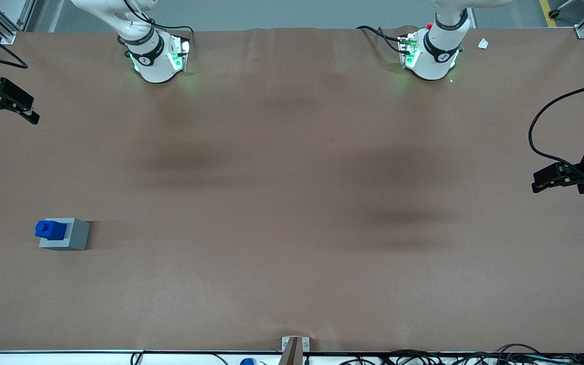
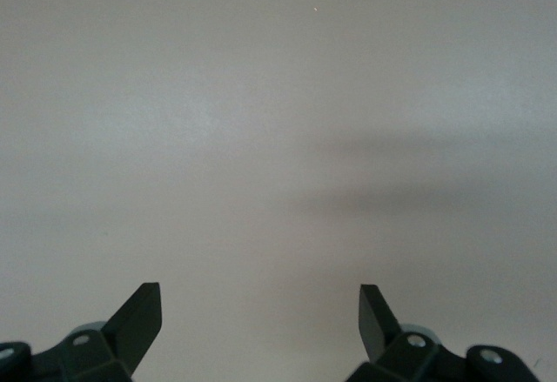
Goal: Insert blue part into gray base with right arm
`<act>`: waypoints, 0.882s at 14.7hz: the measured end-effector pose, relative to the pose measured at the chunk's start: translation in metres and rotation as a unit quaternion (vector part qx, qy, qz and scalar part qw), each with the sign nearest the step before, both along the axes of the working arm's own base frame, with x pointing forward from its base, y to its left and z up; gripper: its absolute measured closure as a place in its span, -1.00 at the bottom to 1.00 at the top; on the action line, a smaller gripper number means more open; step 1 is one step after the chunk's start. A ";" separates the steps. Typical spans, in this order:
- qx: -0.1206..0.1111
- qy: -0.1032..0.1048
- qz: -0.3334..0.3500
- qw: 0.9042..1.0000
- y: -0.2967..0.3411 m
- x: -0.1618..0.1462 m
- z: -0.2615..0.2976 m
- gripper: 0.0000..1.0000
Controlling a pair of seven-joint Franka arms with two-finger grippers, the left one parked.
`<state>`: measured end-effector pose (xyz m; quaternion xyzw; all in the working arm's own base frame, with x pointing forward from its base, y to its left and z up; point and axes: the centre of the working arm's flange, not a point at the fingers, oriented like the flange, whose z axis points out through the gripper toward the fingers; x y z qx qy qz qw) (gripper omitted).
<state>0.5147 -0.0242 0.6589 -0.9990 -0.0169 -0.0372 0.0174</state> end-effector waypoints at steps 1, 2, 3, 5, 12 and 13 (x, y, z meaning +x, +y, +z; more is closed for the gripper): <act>0.000 0.007 0.000 1.000 0.000 0.002 0.001 -1.00; 0.000 0.011 0.001 1.000 0.000 0.005 0.000 -1.00; 0.000 0.014 0.001 1.000 0.001 0.008 -0.002 -1.00; 0.000 0.016 0.003 1.000 0.002 0.011 -0.004 -1.00; -0.009 0.014 0.002 1.000 0.000 0.013 -0.002 -1.00; -0.012 0.014 0.000 1.000 0.000 0.014 -0.003 -1.00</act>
